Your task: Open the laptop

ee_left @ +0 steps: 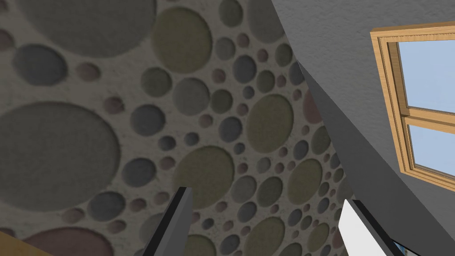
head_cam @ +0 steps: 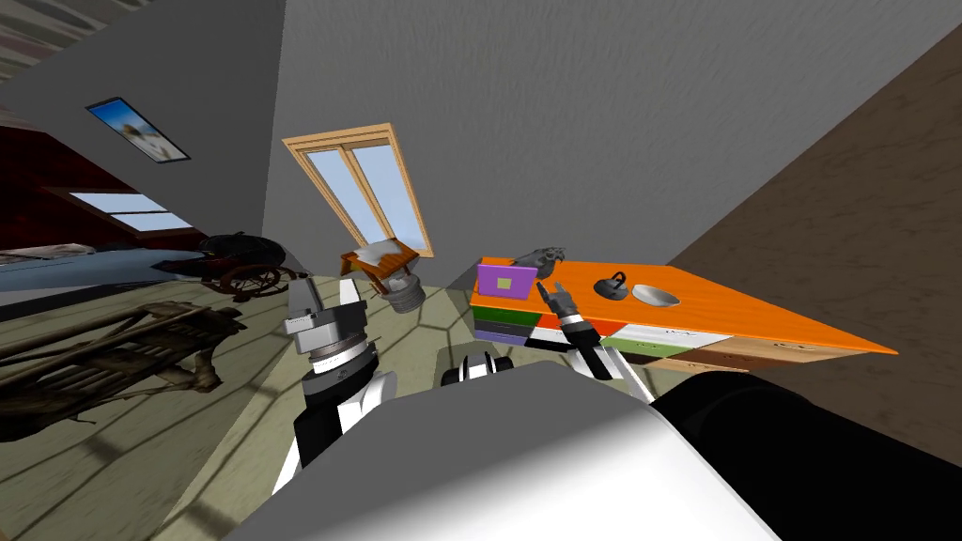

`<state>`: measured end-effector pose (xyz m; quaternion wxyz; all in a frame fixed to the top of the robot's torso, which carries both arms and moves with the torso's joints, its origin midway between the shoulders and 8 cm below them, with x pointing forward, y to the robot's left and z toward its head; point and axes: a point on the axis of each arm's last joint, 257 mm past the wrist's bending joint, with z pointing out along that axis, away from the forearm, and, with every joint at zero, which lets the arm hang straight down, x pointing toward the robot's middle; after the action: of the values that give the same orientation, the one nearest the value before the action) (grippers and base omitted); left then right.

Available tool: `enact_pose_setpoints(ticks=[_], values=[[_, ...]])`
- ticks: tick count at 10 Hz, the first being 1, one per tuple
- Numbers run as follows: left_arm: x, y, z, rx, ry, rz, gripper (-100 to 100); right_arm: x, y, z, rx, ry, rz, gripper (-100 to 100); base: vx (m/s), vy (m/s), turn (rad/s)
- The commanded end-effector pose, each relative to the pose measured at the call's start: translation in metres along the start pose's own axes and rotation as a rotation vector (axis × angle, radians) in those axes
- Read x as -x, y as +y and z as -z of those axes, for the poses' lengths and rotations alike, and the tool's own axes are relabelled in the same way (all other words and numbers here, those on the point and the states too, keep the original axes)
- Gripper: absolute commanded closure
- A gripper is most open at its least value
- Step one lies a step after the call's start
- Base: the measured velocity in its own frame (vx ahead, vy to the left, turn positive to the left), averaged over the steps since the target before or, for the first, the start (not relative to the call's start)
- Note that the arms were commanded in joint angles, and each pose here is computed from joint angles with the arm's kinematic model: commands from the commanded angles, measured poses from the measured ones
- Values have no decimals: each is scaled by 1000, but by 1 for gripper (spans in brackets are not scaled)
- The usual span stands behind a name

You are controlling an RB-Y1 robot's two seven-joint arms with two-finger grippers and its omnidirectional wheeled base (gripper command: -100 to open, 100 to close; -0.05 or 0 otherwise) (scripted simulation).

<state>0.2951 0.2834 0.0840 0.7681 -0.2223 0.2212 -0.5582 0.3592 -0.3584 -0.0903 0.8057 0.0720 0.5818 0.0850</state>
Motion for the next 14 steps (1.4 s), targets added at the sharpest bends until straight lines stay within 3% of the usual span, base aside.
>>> enact_pose_setpoints(ticks=[1, 7, 14], values=[[0, 0, 0, 0, 0, 0, 0, -3, -33, 5, -53, 44, 194, -100, 145, 296, -14], [0, 0, 0, 0, 0, 0, 0, -6, -102, 24, -152, 152, 554, -100, 125, 262, 13], [0, 0, 0, 0, 0, 0, 0, 2, -172, 45, -235, 266, 872, -100, 121, 207, 40]])
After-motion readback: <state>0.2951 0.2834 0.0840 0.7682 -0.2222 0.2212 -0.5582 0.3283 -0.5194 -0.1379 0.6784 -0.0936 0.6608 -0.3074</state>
